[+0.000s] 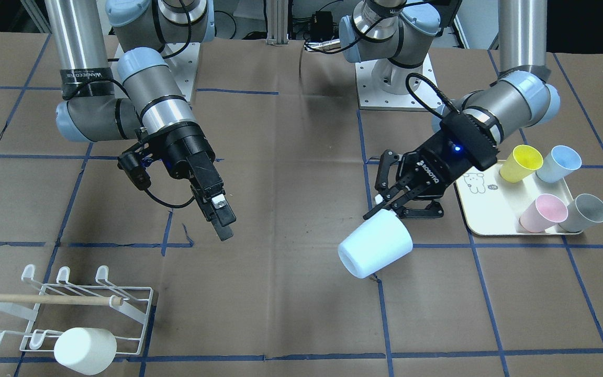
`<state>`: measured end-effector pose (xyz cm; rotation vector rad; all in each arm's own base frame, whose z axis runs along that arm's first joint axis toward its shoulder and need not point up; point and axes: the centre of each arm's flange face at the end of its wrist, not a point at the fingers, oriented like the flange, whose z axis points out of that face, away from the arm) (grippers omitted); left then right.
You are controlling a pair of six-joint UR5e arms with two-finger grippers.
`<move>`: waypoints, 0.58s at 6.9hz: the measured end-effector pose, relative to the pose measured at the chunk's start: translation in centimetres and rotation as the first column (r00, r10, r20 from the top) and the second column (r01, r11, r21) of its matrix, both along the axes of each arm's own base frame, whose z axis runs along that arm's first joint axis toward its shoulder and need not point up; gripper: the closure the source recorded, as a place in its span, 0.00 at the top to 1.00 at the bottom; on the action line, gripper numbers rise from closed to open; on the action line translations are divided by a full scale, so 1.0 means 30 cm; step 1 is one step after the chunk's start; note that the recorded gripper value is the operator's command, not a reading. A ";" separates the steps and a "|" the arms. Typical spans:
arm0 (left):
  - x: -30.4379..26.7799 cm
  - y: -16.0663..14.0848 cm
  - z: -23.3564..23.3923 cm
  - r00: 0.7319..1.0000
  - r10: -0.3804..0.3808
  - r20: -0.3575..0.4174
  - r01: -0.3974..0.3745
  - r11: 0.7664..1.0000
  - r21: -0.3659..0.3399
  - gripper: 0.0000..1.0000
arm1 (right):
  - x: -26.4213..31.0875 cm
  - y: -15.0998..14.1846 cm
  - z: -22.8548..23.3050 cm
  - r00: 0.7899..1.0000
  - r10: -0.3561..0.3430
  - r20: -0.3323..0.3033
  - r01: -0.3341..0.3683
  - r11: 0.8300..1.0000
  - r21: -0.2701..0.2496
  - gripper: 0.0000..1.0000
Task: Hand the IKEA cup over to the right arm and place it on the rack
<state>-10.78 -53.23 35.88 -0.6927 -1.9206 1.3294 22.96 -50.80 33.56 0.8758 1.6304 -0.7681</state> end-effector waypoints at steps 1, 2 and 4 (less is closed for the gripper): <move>-0.100 0.025 -0.007 1.000 -0.015 0.016 0.015 1.000 0.004 0.06 | 0.001 -0.001 0.000 1.000 0.000 0.001 0.000 1.000 0.000 1.00; -0.189 0.050 -0.010 0.999 -0.041 0.031 0.041 0.999 0.005 0.06 | 0.002 -0.002 0.000 1.000 -0.003 0.010 0.003 1.000 0.006 1.00; -0.276 0.087 -0.009 0.996 -0.080 0.039 0.080 0.997 0.002 0.07 | 0.004 -0.004 -0.001 0.996 -0.022 0.085 0.018 0.999 0.052 1.00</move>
